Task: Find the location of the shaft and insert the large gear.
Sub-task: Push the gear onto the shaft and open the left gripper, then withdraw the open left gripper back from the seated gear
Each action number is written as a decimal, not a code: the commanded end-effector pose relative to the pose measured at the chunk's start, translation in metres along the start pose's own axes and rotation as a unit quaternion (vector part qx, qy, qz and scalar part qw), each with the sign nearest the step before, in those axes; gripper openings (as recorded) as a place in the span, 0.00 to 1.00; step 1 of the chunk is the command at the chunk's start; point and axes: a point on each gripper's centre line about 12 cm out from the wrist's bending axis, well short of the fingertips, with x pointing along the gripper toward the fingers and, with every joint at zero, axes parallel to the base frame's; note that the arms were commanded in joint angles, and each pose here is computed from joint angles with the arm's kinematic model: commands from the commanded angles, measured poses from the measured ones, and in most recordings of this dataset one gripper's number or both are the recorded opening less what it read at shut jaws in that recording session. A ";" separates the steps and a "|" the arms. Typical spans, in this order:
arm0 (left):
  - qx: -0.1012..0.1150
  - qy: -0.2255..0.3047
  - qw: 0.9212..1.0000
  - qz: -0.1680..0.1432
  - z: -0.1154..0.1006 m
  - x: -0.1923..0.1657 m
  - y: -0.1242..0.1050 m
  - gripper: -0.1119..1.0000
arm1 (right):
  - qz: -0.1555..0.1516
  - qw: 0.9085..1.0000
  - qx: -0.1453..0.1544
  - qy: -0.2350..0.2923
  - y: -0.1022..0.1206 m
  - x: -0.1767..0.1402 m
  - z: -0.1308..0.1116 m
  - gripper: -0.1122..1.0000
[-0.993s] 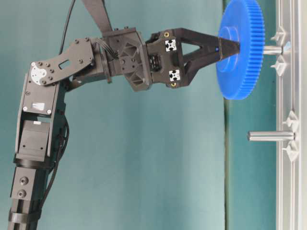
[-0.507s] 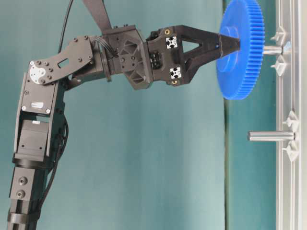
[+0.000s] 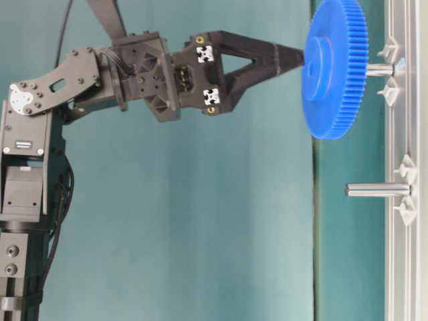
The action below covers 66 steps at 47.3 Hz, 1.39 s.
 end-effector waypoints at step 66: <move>-0.031 -0.025 0.999 0.006 0.006 -0.049 -0.011 0.86 | 0.000 1.000 0.004 -0.005 0.000 0.000 0.005 0.12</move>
